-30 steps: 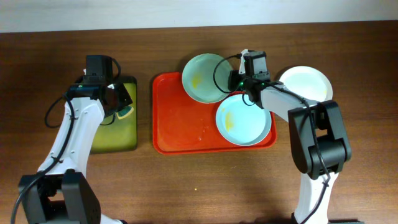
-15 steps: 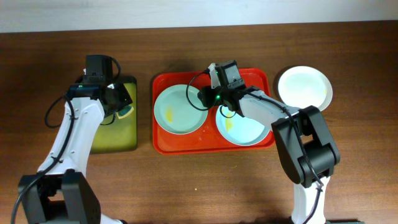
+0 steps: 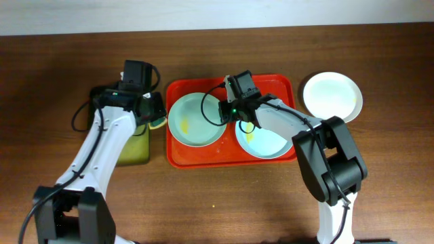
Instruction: Clean dirty plates on tray and stack at the side
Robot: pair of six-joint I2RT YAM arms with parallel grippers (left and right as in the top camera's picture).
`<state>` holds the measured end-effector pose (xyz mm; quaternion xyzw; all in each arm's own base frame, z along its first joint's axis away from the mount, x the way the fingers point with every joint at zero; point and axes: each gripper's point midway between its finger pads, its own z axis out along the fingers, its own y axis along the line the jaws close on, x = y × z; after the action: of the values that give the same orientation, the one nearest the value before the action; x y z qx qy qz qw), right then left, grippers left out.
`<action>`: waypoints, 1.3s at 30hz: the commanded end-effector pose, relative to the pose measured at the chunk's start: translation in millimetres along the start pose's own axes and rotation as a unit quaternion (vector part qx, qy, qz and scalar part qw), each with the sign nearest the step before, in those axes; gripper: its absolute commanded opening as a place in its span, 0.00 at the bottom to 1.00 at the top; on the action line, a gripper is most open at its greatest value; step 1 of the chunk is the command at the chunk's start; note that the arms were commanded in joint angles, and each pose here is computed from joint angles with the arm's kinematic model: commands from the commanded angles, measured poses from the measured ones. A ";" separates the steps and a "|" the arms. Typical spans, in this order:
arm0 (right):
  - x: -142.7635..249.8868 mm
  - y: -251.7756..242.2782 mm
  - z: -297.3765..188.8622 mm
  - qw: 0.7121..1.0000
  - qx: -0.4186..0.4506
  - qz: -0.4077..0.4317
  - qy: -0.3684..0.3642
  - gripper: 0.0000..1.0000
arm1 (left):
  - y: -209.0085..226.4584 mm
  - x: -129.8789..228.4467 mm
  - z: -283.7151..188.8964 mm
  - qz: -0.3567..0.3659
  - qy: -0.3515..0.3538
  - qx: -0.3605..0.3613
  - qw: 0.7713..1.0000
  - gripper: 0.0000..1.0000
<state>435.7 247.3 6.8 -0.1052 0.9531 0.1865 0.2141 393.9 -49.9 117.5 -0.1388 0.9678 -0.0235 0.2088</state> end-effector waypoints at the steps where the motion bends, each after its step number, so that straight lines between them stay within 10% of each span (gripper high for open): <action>1: 25.6 -11.2 6.6 0.996 0.029 0.080 0.037 0.04 | -38.0 13.0 -0.5 0.040 0.002 0.027 0.999 0.00; 11: 31.2 -5.8 -7.7 0.990 0.026 0.124 0.054 0.04 | -129.5 69.2 87.6 0.085 0.087 0.138 0.983 0.00; 21: 31.0 -6.5 -7.7 0.991 0.028 0.124 0.053 0.04 | 5.5 19.2 103.9 0.089 -0.024 -0.206 0.974 0.00; 27: 29.4 -6.1 -7.5 0.991 0.027 0.123 0.050 0.04 | -110.9 25.0 83.9 0.059 0.031 0.114 0.991 0.00; 31: 29.1 -6.1 -7.5 0.991 0.027 0.123 0.049 0.04 | -128.9 24.1 108.5 0.038 0.028 0.148 0.988 0.00; 39: 29.8 -6.2 -7.6 0.991 0.027 0.123 0.051 0.04 | 13.9 -11.5 113.8 0.036 -0.039 -0.171 0.984 0.00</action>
<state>414.7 246.4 7.2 0.0045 0.9670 0.2047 0.1514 446.9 -96.8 13.3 -0.1123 0.9700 0.0339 0.2131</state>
